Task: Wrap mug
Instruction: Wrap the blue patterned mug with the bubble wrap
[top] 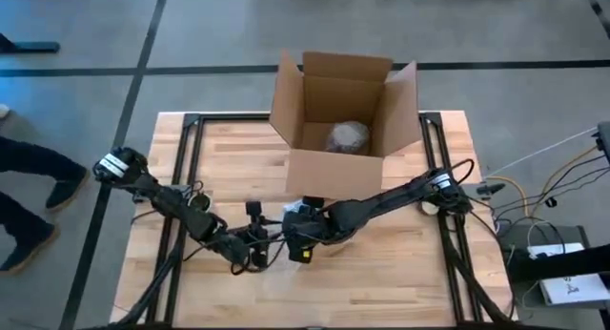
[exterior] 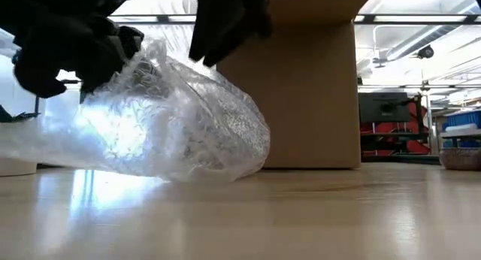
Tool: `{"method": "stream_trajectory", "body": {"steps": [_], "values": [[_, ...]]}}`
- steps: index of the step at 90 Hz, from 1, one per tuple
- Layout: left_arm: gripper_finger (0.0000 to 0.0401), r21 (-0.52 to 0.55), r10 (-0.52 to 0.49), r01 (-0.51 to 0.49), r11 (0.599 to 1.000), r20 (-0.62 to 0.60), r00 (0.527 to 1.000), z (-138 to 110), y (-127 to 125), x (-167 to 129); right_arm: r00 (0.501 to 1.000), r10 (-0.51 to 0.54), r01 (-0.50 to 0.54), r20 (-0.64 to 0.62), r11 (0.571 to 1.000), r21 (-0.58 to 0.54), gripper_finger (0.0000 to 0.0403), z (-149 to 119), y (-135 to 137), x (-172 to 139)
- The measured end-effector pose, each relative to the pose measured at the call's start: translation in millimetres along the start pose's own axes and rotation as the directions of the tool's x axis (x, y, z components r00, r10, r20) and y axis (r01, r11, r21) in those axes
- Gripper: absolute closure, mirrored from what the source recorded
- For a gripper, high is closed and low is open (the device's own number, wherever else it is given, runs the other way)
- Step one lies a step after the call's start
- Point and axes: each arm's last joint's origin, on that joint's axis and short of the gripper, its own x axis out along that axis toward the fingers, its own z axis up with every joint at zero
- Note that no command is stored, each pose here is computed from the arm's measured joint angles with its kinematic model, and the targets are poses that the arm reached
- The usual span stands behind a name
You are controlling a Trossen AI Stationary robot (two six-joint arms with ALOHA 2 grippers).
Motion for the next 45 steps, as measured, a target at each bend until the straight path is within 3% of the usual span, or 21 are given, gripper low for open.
{"method": "stream_trajectory", "body": {"steps": [20, 45], "values": [[0.0279, 0.031, -0.014, 0.014, 0.999, -0.027, 1.000, -4, -2, -6, 1.000, -0.029, 0.027, -0.009, 0.986, -0.166, 0.0289, -5, 1, 4], [0.0290, 0.024, -0.058, 0.059, 0.998, -0.063, 0.996, -8, -4, -27, 0.999, -0.035, 0.031, -0.011, 0.971, -0.235, 0.0344, -11, 7, 41]]}}
